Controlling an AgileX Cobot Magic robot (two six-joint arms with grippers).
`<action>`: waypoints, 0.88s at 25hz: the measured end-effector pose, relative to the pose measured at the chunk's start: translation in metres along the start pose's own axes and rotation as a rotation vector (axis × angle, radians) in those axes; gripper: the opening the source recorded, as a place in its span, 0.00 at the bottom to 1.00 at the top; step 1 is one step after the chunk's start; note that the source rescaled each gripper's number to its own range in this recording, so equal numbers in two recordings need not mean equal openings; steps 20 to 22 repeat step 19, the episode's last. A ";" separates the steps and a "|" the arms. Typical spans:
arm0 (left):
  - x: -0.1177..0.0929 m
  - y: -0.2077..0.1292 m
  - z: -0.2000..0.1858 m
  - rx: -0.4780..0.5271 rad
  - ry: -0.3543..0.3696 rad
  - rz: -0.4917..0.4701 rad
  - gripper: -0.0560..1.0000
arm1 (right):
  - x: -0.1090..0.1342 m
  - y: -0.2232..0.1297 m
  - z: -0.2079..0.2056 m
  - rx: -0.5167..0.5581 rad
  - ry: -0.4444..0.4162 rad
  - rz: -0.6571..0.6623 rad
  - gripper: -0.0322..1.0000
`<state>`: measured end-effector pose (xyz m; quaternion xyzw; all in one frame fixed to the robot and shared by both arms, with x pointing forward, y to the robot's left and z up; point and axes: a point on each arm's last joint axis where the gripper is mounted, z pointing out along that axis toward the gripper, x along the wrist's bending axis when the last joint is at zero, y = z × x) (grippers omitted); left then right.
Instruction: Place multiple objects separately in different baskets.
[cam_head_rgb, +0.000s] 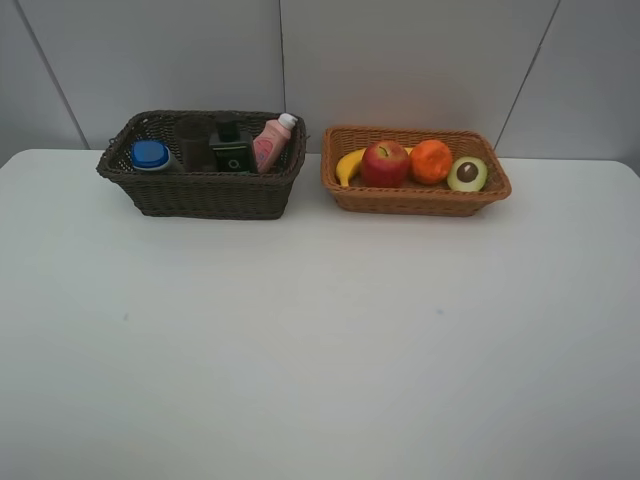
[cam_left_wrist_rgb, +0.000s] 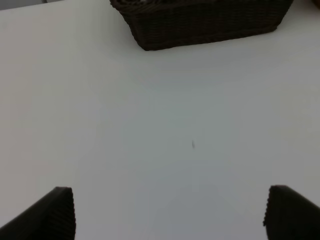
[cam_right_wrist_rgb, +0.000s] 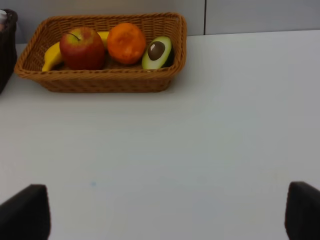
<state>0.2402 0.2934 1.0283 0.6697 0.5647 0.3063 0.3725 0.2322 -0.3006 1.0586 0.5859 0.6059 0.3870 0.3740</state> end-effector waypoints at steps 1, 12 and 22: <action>0.000 0.000 0.000 0.000 0.000 0.000 1.00 | 0.000 0.000 0.000 0.000 0.000 0.000 1.00; 0.000 0.000 0.000 0.000 0.000 0.000 1.00 | 0.000 0.000 0.000 0.000 0.000 0.000 1.00; 0.000 0.000 0.000 0.000 0.000 0.000 1.00 | 0.000 0.000 0.000 0.000 0.000 0.000 1.00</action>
